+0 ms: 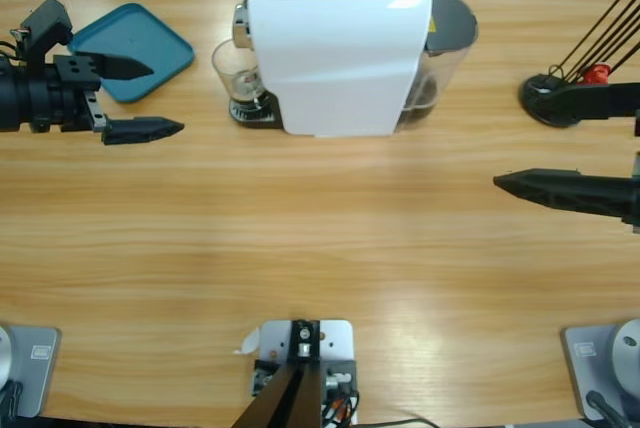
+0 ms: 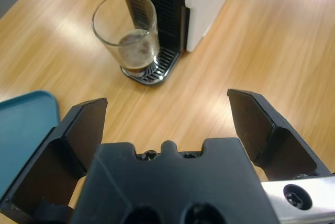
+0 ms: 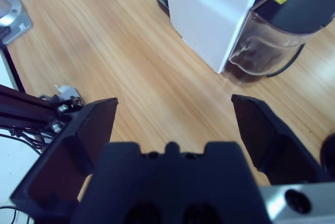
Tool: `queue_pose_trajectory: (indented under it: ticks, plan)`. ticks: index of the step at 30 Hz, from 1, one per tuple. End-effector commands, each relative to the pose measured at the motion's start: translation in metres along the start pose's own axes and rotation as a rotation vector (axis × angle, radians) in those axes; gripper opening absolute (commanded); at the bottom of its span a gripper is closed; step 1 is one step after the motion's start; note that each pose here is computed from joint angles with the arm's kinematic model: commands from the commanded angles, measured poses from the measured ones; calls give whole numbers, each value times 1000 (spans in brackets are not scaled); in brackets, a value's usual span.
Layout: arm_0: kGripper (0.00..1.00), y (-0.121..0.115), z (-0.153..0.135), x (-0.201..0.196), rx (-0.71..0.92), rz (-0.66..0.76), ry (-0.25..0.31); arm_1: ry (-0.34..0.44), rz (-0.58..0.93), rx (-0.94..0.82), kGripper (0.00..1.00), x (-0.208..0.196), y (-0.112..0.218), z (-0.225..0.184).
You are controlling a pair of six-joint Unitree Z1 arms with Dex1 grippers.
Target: Pour coffee
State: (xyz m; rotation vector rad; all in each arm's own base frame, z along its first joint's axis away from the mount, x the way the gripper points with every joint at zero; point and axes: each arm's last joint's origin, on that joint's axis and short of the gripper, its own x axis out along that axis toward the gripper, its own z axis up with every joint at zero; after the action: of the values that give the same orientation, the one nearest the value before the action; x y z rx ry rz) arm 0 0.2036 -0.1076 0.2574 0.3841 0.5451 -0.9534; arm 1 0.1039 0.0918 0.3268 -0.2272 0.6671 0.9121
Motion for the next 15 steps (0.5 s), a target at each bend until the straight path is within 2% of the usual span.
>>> queue_pose_trajectory:
  ticks: [1,12,15]
  plan:
    - [1000,10,1,18,13,-32,16,36,18,7,1000,16,-1,-18]
    - [1000,32,14,48,30,-42,-4,26,18,6,1000,28,-4,-17]
    - [1000,33,16,49,91,-52,-16,29,20,7,1000,30,-5,-16]
